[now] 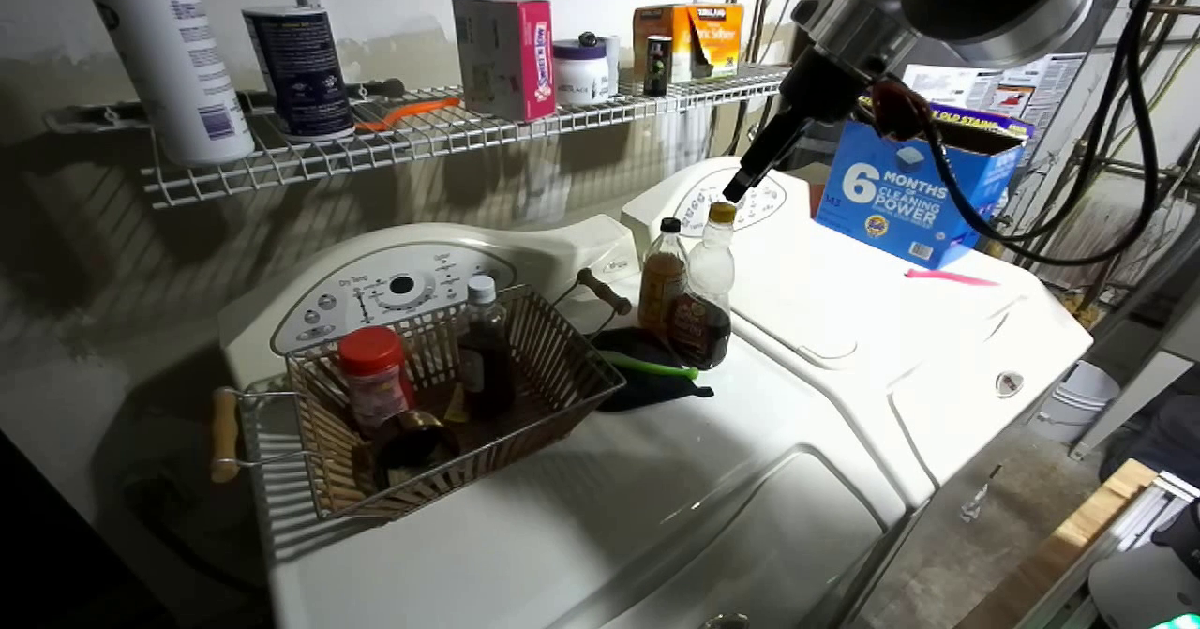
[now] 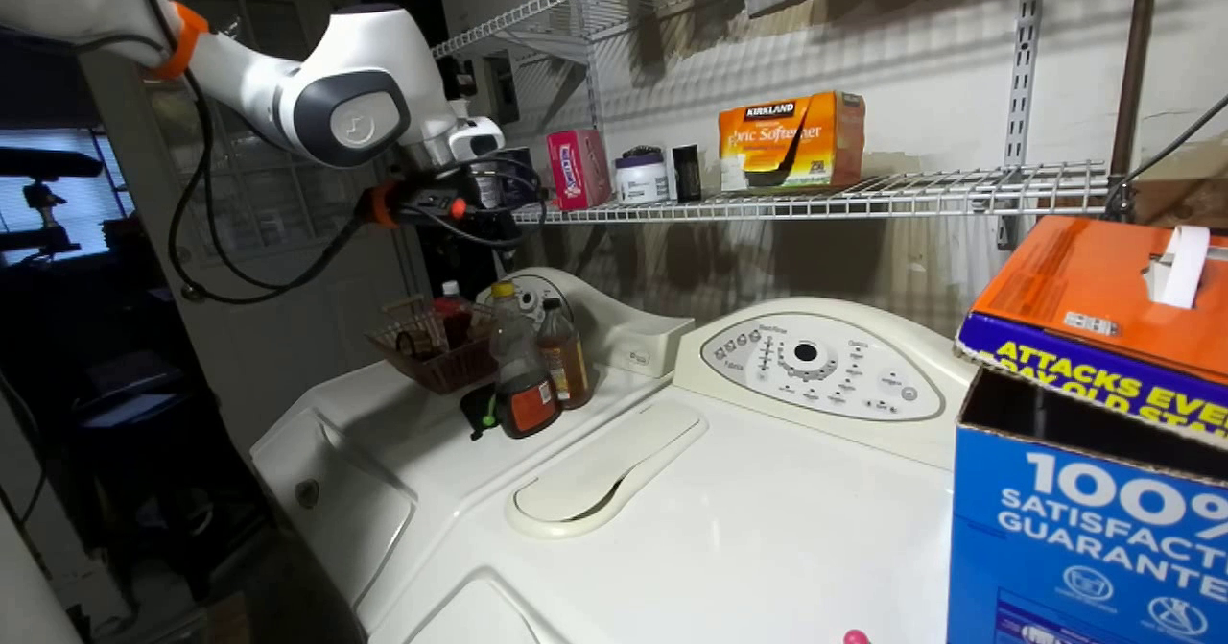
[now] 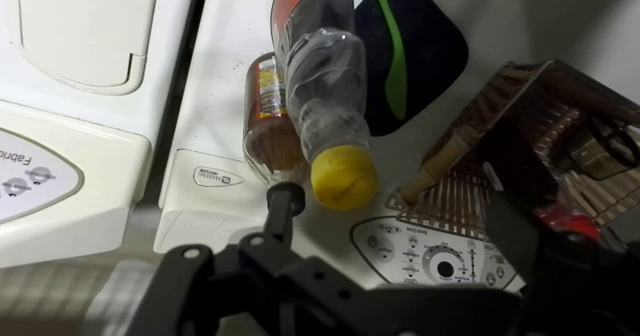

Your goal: Put the bottle inside the metal basket

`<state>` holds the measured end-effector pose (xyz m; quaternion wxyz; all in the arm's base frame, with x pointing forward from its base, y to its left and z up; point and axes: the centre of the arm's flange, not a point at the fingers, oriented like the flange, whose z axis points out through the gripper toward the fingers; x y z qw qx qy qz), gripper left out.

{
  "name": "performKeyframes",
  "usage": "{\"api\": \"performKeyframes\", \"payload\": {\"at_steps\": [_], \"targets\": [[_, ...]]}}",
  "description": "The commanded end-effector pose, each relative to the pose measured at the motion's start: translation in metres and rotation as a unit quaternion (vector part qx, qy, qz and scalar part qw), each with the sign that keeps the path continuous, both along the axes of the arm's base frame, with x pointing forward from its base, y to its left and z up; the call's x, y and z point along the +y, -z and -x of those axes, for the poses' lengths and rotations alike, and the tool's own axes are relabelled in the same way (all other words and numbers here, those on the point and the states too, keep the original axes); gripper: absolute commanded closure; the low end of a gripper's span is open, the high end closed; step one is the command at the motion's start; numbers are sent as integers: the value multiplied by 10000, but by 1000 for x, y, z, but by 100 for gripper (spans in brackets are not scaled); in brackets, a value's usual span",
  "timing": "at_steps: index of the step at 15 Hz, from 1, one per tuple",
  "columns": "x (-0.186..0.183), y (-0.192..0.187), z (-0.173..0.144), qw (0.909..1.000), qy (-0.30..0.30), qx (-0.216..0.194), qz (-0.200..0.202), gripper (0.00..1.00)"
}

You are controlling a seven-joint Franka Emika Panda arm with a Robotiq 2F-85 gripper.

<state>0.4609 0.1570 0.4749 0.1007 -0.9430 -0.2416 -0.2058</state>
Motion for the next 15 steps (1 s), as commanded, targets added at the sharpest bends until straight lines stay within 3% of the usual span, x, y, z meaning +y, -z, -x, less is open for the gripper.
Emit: {"api": "performKeyframes", "payload": {"at_steps": [1,10,15], "targets": [[1,16,-7,9996,-268,-103,66,0],[3,36,-15,9974,-606,-244,307,0],[5,42,-18,9965,-694,-330,335,14]]}}
